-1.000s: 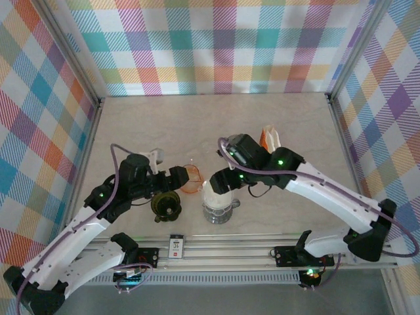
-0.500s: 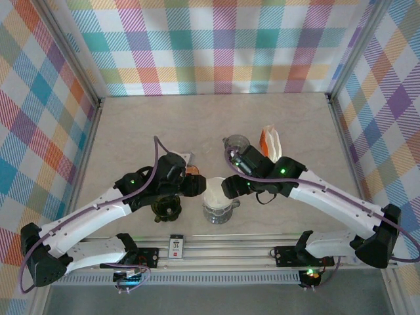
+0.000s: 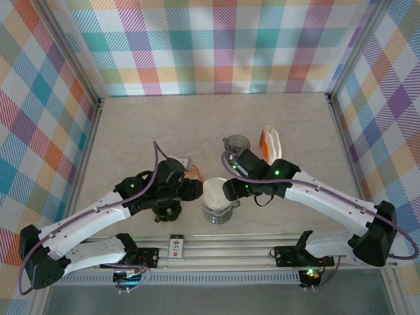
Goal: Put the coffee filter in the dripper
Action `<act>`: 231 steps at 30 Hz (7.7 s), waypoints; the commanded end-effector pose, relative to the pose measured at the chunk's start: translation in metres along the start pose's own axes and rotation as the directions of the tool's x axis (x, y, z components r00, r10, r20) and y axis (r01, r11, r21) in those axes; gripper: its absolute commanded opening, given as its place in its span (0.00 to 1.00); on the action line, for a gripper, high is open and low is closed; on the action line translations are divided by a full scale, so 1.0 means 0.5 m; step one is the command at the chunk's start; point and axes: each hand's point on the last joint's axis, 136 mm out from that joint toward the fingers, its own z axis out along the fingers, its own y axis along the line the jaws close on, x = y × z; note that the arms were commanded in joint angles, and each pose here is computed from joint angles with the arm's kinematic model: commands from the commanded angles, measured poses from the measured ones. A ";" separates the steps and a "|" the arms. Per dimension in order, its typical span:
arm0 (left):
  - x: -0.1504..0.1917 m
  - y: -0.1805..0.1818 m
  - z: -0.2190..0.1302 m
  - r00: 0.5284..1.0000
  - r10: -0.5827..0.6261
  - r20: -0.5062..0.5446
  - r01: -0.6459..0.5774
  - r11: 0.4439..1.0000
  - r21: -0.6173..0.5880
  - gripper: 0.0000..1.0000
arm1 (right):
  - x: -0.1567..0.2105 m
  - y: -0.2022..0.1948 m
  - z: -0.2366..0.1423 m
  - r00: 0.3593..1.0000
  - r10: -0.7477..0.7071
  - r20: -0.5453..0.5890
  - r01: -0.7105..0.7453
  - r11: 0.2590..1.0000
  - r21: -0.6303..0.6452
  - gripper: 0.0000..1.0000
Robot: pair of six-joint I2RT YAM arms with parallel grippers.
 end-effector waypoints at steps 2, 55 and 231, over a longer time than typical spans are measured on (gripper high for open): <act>-0.015 -0.018 -0.020 0.999 -0.006 0.051 0.004 0.999 0.043 0.54 | -0.006 0.003 -0.003 1.000 0.018 0.009 -0.018 1.000 -0.014 0.73; 0.017 -0.023 0.027 0.998 -0.007 -0.059 0.010 0.999 0.042 0.52 | 0.027 0.013 0.142 0.988 -0.036 -0.153 0.042 0.998 0.037 0.86; -0.057 0.378 0.037 0.941 -0.335 0.054 0.313 0.795 -0.520 0.02 | 0.165 0.012 0.152 0.985 0.111 0.130 -0.061 0.940 -0.336 0.87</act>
